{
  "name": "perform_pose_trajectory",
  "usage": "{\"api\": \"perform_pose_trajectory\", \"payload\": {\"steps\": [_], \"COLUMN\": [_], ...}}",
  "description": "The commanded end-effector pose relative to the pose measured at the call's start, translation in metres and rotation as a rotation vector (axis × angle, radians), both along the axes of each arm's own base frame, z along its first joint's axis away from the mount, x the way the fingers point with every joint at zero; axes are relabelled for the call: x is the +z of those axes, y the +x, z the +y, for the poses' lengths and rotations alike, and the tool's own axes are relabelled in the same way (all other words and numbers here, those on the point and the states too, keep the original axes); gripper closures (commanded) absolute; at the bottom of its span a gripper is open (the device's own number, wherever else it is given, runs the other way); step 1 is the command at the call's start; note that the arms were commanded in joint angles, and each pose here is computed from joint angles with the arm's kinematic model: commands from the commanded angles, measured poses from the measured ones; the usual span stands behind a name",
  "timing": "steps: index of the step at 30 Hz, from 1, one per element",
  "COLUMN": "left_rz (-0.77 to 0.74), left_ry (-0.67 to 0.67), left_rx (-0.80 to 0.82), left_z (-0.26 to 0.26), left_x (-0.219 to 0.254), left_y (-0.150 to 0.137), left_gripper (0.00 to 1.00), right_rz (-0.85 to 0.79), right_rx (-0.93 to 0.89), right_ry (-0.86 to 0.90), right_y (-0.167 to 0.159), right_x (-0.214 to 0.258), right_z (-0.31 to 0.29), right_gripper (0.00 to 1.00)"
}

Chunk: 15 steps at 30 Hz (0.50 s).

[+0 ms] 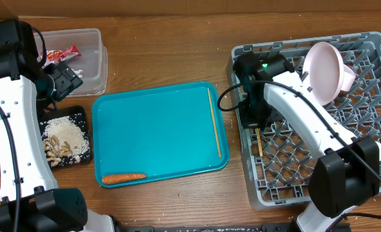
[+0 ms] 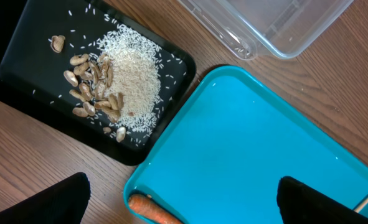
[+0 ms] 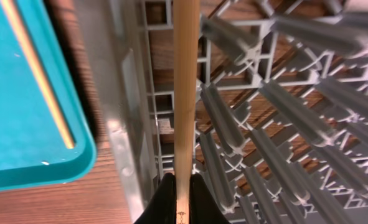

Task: Sort waste into correct bins and load items into the dishwasher
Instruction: 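Move the chopstick with the right gripper into the rack and release, then grasp the remaining wooden chopstick on the teal tray with the right gripper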

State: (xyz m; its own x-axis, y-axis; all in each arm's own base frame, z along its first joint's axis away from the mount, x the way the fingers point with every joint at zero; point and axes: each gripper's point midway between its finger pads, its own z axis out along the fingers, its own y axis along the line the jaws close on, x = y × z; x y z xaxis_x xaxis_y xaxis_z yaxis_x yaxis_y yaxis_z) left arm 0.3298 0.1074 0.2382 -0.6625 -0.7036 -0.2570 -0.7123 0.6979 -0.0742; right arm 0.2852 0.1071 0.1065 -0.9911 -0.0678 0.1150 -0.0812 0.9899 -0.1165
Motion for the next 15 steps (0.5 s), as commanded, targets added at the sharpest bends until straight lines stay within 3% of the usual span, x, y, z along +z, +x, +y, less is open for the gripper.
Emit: {"api": "perform_pose_trajectory", "payload": {"steps": [1, 4, 8, 12, 15], "left_rz": [-0.026, -0.026, -0.028, -0.029, -0.029], "left_ry": [0.012, 0.012, 0.012, 0.013, 0.012], "left_rx": [-0.018, -0.018, -0.018, -0.018, -0.018], "left_z": [0.0, 0.0, 0.0, 0.0, 0.0], "left_x": [0.009, 0.009, 0.009, 0.009, 0.009], "left_y": [0.0, 0.0, 0.0, 0.001, 0.001], "left_gripper": [0.02, 0.02, 0.02, 0.01, 0.01], "right_rz": [0.043, 0.059, 0.002, -0.122, -0.241], "right_rx": [-0.003, -0.005, -0.012, -0.007, -0.006], "right_ry": [0.002, 0.005, 0.023, 0.05, 0.109], "right_y": [-0.01, -0.015, -0.004, 0.021, 0.044], "right_x": [-0.015, -0.027, -0.021, 0.013, 0.051], "right_z": [-0.002, -0.002, 0.001, 0.007, 0.018], "right_gripper": [0.96, 0.94, 0.74, 0.54, 0.51]}}
